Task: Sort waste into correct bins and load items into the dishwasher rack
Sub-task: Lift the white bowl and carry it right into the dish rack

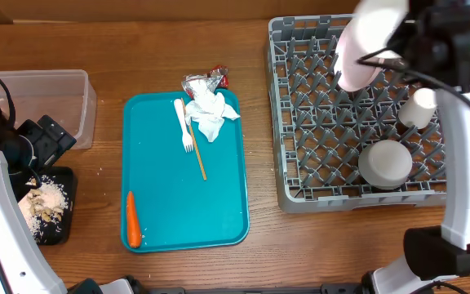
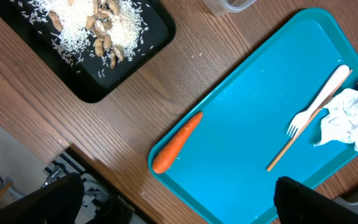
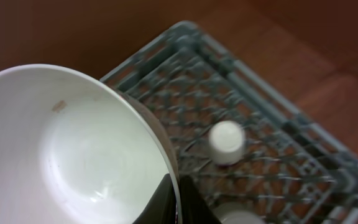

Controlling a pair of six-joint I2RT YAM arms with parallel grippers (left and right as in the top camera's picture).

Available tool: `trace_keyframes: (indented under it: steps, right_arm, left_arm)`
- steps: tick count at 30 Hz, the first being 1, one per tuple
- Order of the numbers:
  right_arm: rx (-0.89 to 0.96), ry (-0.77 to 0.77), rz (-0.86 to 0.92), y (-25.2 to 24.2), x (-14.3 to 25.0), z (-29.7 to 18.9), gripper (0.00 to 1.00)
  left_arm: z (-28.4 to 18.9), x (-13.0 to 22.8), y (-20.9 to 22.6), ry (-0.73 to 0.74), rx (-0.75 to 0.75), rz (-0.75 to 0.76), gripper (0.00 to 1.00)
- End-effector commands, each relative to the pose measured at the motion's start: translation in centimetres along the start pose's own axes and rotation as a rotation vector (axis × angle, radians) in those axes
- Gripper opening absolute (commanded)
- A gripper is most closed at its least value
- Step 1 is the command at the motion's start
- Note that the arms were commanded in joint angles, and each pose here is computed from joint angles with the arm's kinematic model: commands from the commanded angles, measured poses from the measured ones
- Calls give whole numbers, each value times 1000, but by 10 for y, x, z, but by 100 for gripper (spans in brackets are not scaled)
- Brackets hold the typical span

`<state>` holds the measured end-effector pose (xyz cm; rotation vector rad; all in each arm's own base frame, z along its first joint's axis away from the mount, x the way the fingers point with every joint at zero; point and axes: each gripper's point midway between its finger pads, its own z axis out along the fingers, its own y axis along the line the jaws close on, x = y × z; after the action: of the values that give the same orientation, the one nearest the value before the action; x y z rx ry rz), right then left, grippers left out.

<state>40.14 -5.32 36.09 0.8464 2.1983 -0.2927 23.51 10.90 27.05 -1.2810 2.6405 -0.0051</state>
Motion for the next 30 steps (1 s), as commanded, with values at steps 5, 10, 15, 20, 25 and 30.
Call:
trace_keyframes:
  steps: [5,10,15,20,25,30]
  right_arm:
    - [400,-199,122,-85,-42,15,4]
    - [463,-222,118,-90,-47,29,4]
    - [596,-262,36,-90,-47,60,4]
    - [645,-229,-153,-69,-46,109,4]
    - [675,-190,-335,-51,-42,153,4]
    - [802,-201,-388,-60,-42,176,4]
  left_arm:
    - [2,0,1,10,-6,-14,100]
    - [2,0,1,10,-5,-14,100]
    - [2,0,1,10,-6,-14,100]
    - [2,0,1,10,-5,-14,100]
    - [2,0,1,10,-6,-14,100]
    - [2,0,1,10,-6,-14,100]
